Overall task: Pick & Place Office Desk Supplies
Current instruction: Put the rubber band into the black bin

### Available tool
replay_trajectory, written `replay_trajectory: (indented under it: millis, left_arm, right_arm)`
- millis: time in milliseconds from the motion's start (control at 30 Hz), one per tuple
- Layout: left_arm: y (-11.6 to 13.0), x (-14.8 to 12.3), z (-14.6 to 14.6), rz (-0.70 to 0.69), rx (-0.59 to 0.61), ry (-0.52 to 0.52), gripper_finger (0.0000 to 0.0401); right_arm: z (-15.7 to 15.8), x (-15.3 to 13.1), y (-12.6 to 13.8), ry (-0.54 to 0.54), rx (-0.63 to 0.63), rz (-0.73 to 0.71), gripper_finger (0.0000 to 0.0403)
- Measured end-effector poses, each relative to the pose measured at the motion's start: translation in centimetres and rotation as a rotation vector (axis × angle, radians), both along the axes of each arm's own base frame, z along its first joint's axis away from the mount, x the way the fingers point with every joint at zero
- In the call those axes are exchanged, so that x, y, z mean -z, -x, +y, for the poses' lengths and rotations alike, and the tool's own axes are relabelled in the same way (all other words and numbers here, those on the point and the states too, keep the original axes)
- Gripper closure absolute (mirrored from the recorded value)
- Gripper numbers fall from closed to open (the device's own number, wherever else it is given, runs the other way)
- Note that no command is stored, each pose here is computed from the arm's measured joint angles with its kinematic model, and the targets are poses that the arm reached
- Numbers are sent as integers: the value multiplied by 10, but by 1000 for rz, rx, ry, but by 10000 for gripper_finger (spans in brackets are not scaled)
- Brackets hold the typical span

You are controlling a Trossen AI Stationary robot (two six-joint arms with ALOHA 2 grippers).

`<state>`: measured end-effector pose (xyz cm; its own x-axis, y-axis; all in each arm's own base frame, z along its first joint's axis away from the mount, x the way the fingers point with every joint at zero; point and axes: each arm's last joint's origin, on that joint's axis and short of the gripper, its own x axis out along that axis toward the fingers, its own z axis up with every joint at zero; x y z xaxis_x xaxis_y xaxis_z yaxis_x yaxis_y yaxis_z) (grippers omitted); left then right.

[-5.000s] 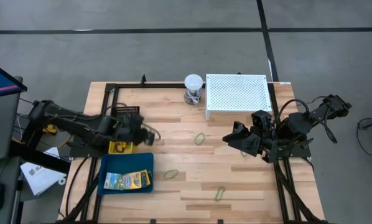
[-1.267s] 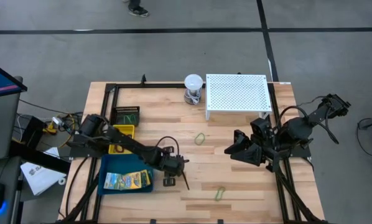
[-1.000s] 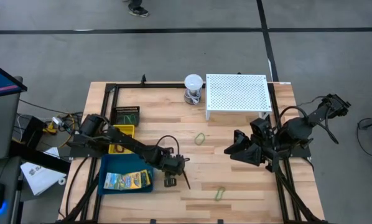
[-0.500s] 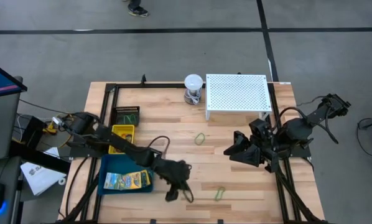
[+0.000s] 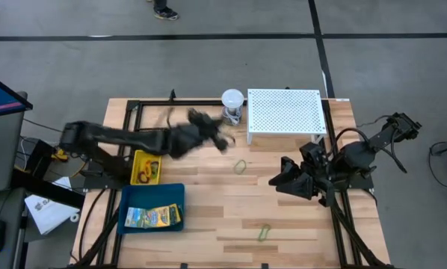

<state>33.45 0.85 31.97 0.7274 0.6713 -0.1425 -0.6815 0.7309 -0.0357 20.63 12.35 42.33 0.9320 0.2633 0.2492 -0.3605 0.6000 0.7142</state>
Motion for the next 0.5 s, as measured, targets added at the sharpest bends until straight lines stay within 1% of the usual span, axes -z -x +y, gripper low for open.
replay_trajectory:
  millis: [33, 67, 100, 167, 233, 300, 367, 433, 500]
  left_arm:
    - [12, -4, 15, 68, -55, -10, 401]
    - [26, -4, 28, 158, -112, 0, 401]
    - [40, -5, 42, 214, -176, 24, 401]
    - [72, -2, 65, 344, -290, 103, 401]
    - [103, 1, 80, 459, -408, 179, 401]
    - [128, 4, 89, 541, -510, 250, 401]
    - [147, 8, 92, 612, -581, 322, 401]
    - [158, 14, 93, 609, -631, 388, 401]
    - [166, 27, 92, 638, -664, 466, 401]
  right_arm:
    - [0, 0, 0, -1, 0, -2, 255]
    - [0, 0, 0, -2, 0, -3, 255]
    - [0, 0, 0, -2, 0, -4, 255]
    - [0, 0, 0, -1, 1, -3, 255]
    - [0, 0, 0, 6, 3, -3, 255]
    - [0, 0, 0, 14, 5, -5, 255]
    - [0, 0, 0, 24, 7, -7, 255]
    - [0, 0, 0, 30, 9, -8, 255]
    - [0, 0, 0, 40, 12, -11, 255]
